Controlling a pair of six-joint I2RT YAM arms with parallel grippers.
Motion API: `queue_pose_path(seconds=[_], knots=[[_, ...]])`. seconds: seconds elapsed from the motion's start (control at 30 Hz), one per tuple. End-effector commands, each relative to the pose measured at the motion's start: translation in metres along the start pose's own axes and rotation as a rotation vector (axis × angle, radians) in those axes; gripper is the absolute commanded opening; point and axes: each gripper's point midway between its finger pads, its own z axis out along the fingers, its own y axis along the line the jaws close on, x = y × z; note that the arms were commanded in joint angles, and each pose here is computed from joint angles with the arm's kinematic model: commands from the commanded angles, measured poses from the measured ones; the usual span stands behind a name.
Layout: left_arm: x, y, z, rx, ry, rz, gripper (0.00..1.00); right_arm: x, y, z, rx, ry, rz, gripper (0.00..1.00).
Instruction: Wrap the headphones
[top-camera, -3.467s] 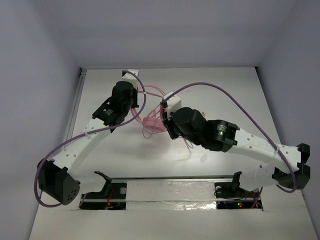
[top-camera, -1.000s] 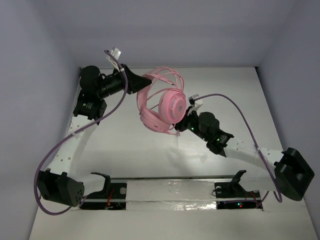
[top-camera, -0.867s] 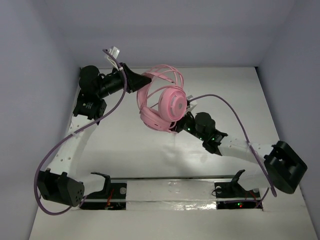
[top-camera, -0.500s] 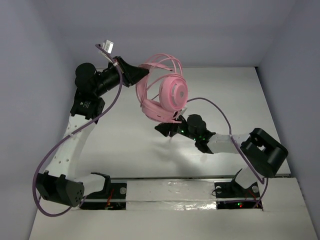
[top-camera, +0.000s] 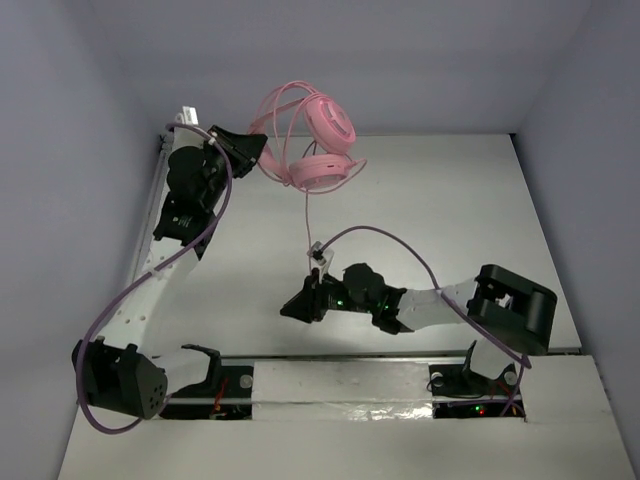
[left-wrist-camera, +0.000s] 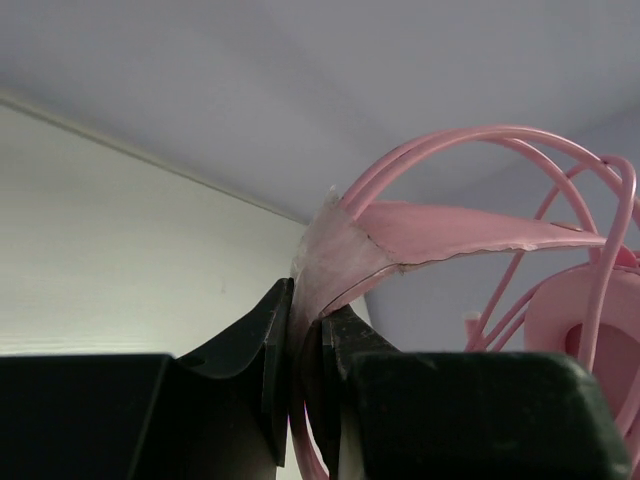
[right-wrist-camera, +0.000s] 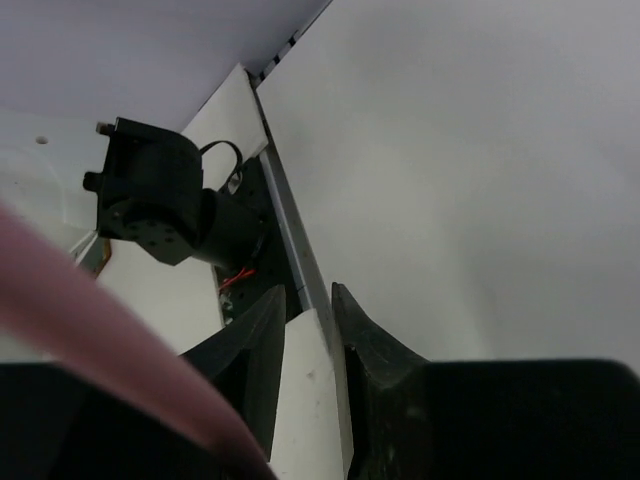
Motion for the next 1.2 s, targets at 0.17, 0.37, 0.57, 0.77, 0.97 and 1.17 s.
queue_pose_path(seconds=[0.17,0.37,0.57,0.77,0.97,1.17], knots=[[-0.046,0.023,-0.002,-0.103,-0.275,-0.007,0.0,0.0,0.049,-0.006,-0.105,0.026,0.025,0.25],[-0.048,0.044,-0.012,-0.285,-0.326,0.219,0.0,-0.009,0.072,-0.024,-0.055,0.105,-0.018,0.05],[-0.029,0.059,-0.008,-0.434,-0.296,0.305,0.0,-0.011,0.096,-0.026,-0.057,0.26,-0.033,0.03],[-0.01,0.062,-0.01,-0.541,-0.27,0.524,0.0,-0.03,0.113,-0.051,0.017,0.318,-0.098,0.0],[0.02,0.081,-0.025,-0.562,-0.115,0.686,0.0,-0.094,0.088,-0.093,0.335,0.198,-0.252,0.01],[0.058,0.089,-0.042,-0.52,0.14,0.852,0.0,-0.132,0.07,-0.119,0.519,0.125,-0.367,0.0]])
